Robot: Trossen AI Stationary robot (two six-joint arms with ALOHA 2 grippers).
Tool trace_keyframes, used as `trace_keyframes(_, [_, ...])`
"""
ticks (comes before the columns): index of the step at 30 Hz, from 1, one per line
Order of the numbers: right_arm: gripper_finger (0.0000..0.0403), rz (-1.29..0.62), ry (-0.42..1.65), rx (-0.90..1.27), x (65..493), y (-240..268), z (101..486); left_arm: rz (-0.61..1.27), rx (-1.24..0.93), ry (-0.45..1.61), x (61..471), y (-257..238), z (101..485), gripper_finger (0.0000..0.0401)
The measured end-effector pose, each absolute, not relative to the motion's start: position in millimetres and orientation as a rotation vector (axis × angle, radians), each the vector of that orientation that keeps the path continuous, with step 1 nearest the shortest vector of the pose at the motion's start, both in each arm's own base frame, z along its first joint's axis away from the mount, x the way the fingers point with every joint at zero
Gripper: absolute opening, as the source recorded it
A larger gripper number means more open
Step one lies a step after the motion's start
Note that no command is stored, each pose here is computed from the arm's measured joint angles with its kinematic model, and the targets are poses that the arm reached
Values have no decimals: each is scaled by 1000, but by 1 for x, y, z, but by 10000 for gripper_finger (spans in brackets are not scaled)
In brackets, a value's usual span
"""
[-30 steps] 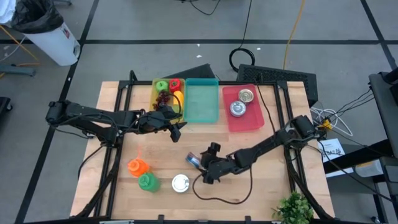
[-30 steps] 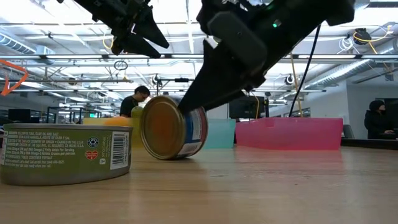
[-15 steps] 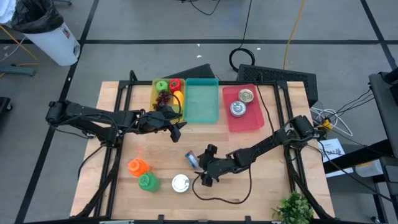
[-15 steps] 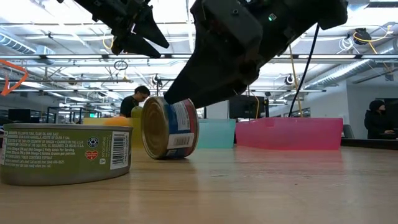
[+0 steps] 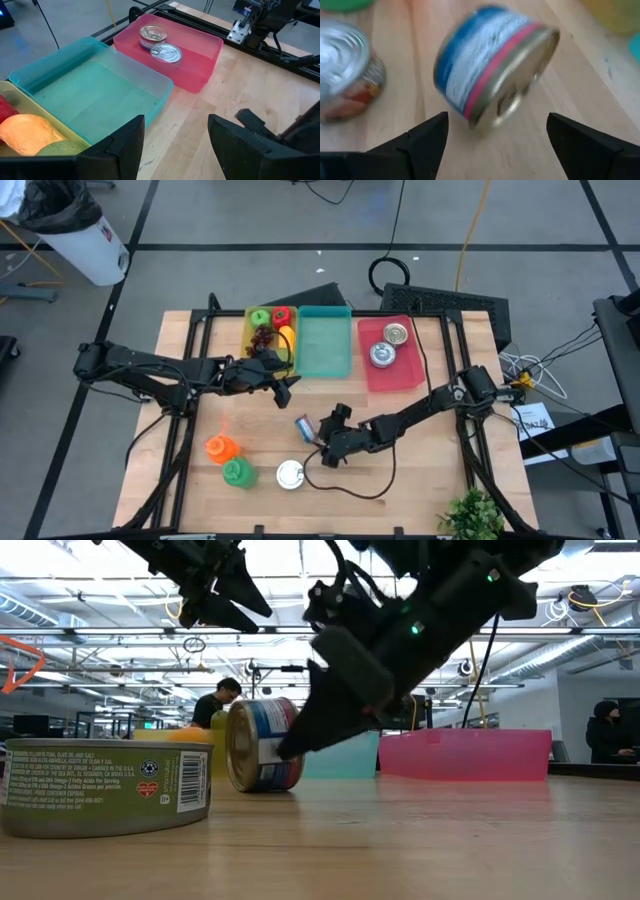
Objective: Pick & Place Food Item
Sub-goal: Put the blue pink tuna can into the red bin
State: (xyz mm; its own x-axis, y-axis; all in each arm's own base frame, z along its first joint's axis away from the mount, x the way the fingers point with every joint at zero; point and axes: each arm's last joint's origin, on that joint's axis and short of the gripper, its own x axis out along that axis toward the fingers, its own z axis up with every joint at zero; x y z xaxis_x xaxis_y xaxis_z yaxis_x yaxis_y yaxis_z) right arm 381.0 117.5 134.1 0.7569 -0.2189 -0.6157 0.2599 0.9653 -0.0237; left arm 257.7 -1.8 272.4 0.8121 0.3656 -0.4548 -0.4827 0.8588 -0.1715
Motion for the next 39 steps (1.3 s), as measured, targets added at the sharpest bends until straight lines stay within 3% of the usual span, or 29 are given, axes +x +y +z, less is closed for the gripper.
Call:
trace_keyframes(21, [320,-456,690,-67,376,101,134,459,-287,426,258,-2,272,228])
trace_keyframes(39, [328,-306,444,221,393,117,151,459,-290,425,258,-2,272,228])
